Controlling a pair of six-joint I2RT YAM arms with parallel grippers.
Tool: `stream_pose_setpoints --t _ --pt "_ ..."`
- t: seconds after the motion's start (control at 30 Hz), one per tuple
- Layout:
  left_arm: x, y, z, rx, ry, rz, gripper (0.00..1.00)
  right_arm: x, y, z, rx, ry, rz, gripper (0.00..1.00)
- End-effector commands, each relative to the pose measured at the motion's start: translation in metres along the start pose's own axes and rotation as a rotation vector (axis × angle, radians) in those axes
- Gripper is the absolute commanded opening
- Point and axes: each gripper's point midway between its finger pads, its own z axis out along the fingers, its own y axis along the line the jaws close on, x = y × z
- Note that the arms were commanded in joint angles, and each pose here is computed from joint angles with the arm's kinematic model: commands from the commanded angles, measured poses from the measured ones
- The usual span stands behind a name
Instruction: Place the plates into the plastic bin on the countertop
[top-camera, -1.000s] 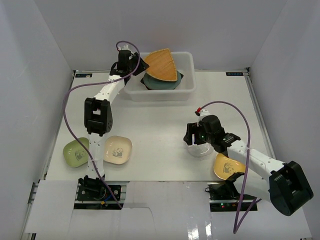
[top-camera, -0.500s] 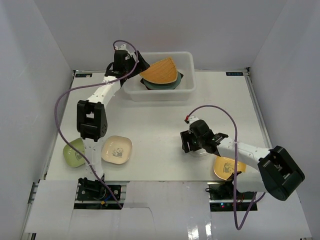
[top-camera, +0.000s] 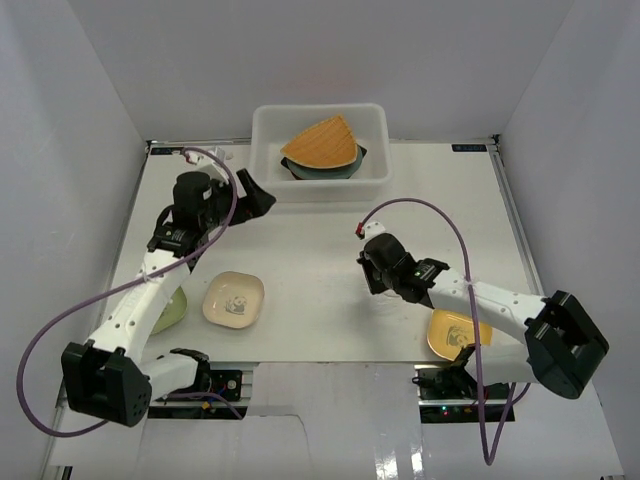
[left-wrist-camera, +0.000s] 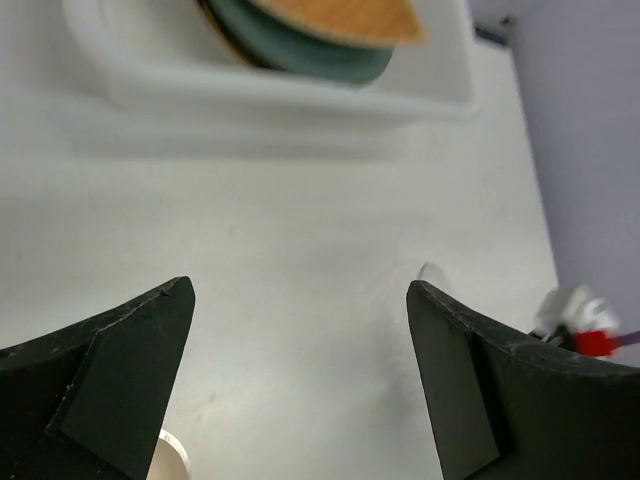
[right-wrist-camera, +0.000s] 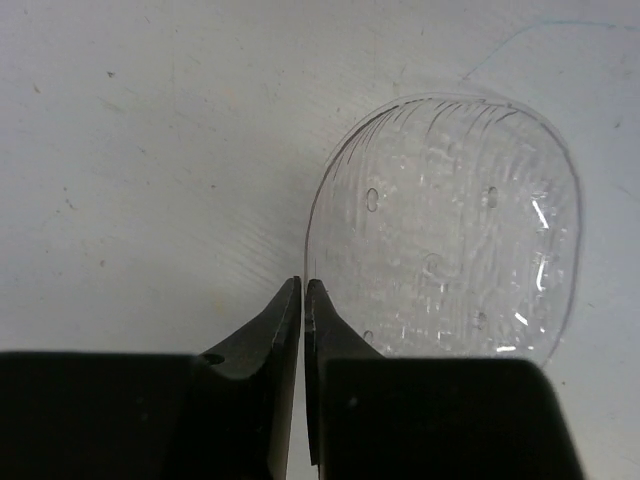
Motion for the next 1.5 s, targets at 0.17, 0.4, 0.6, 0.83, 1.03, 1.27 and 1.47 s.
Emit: stream_pose_setpoints --t 0.17,0.4,0.6,0.83,1.03,1.27,1.47 --pt "0.105 0.056 -0.063 -0.16 0.233 0.04 0.98 -0.131 -0.002 -0.083 0.082 -0.277 -0.004 0.08" --pt "0.141 0.052 -0.069 -0.102 0.345 -0.035 0.94 -0.27 0.006 -0.073 0.137 -0.465 -0.181 0.08" --pt "0.164 0.063 -0.07 -0.142 0.415 -0.057 0.92 -0.375 0.024 -0.009 0.098 -0.572 -0.411 0.08" --pt "0.176 0.055 -0.071 -0.154 0.48 -0.031 0.92 -0.392 -0.003 0.087 0.174 -0.516 -0.542 0.08" --pt "0.194 0.058 -0.062 -0.205 0.588 0.005 0.92 -0.394 -0.013 0.109 0.168 -0.548 -0.524 0.22" --pt "0.197 0.075 -0.057 -0.338 0.631 0.057 0.9 -0.402 -0.004 0.066 0.1 -0.608 -0.41 0.7" --pt "0.205 0.093 -0.058 -0.488 0.67 0.114 0.87 -0.335 -0.011 -0.017 0.036 -0.614 -0.131 0.71"
